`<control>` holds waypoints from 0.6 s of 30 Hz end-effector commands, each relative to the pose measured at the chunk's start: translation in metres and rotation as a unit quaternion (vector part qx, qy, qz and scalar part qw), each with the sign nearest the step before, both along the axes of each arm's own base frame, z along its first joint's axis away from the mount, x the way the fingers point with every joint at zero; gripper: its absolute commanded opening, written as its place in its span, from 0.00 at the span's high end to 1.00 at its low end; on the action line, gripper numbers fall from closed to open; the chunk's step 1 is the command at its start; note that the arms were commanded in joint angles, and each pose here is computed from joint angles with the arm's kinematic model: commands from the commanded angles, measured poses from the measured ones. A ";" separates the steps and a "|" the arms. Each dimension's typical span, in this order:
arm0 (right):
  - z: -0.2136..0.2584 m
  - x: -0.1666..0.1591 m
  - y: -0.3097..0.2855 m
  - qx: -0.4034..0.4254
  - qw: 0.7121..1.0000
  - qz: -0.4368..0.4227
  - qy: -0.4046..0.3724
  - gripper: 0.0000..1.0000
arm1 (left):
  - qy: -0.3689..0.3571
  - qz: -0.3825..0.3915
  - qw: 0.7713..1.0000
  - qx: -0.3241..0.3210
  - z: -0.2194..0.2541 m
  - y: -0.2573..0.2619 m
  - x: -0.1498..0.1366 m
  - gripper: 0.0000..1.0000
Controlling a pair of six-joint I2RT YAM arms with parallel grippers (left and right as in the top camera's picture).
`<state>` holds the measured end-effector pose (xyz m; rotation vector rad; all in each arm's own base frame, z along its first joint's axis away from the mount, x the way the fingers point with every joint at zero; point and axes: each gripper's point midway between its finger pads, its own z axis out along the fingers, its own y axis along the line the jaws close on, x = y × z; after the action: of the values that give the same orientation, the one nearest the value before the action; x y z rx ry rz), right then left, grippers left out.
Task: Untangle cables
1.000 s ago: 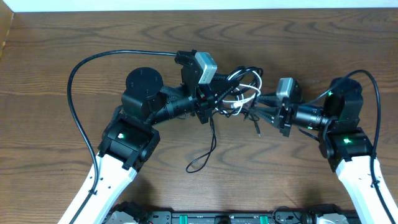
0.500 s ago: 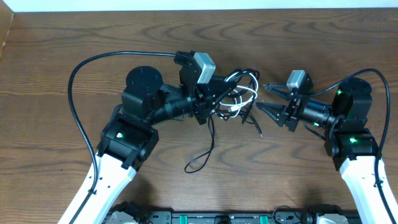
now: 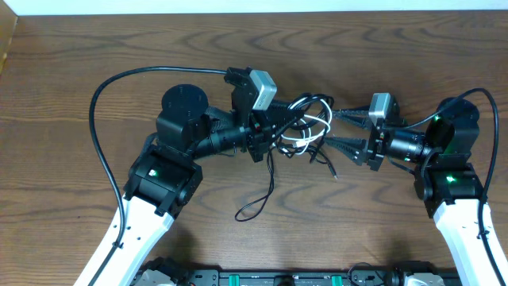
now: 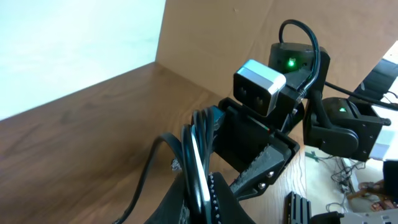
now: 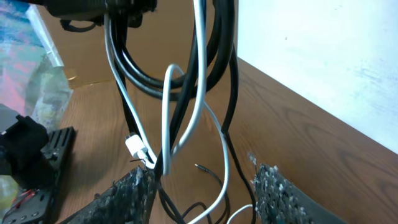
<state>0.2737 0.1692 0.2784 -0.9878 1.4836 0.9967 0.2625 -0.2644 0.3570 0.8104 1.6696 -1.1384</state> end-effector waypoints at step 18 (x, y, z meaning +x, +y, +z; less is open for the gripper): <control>0.014 0.002 0.000 0.021 1.000 -0.004 0.014 0.44 | -0.079 -0.063 0.994 0.035 -0.001 -0.001 -0.021 0.92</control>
<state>0.2755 0.1695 0.2874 -0.9703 1.4659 1.0084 0.2507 -0.2651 0.3404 0.9886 1.6249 -1.0622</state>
